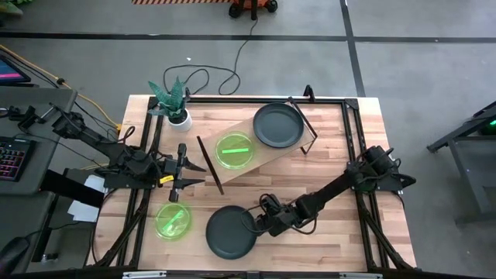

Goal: Place and stack plates onto a shelf
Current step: Stack the black plate on top of the other black plates on the shelf

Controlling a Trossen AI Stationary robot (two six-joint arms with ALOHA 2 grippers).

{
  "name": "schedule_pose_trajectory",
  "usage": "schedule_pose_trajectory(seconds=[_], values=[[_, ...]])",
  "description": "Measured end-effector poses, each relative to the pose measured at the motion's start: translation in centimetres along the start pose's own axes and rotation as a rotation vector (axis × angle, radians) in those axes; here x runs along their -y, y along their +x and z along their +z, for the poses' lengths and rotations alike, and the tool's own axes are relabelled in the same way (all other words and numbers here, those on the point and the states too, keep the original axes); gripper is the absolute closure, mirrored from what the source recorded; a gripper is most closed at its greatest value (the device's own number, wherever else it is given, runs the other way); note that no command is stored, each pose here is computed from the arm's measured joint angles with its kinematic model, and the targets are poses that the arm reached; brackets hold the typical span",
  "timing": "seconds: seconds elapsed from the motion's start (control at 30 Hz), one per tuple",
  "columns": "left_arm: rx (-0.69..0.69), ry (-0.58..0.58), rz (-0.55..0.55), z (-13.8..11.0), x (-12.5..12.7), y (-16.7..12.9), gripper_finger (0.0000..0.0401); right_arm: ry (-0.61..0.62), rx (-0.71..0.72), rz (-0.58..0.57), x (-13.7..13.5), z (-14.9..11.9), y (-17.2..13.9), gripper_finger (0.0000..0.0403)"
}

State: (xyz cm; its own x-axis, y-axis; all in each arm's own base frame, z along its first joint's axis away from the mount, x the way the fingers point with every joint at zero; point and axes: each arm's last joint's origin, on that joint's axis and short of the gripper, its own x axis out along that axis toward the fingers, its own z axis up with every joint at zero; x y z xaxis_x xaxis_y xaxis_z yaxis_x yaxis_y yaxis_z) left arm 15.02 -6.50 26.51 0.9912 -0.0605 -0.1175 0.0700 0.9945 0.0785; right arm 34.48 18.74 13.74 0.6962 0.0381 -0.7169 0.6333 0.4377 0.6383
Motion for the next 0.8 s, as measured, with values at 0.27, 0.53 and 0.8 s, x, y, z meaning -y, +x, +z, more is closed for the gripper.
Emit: schedule_pose_trajectory(seconds=[0.27, 0.53, 0.8], values=[[-0.001, 0.001, 0.000, 0.0, 0.0, 0.0, 0.0270, 0.027, -0.039, 0.010, 0.8, -0.9, 2.0, 0.0271], [-0.001, 0.002, 0.000, 0.0, 0.0, 0.0, 0.0270, 0.009, -0.032, -0.011, 1.0, -0.9, 2.0, 0.0304], [0.000, 0.002, -0.001, 0.0, 0.0, 0.0, 0.0270, -0.112, -0.022, -0.030, 1.2, -0.7, 1.9, 0.0393]])
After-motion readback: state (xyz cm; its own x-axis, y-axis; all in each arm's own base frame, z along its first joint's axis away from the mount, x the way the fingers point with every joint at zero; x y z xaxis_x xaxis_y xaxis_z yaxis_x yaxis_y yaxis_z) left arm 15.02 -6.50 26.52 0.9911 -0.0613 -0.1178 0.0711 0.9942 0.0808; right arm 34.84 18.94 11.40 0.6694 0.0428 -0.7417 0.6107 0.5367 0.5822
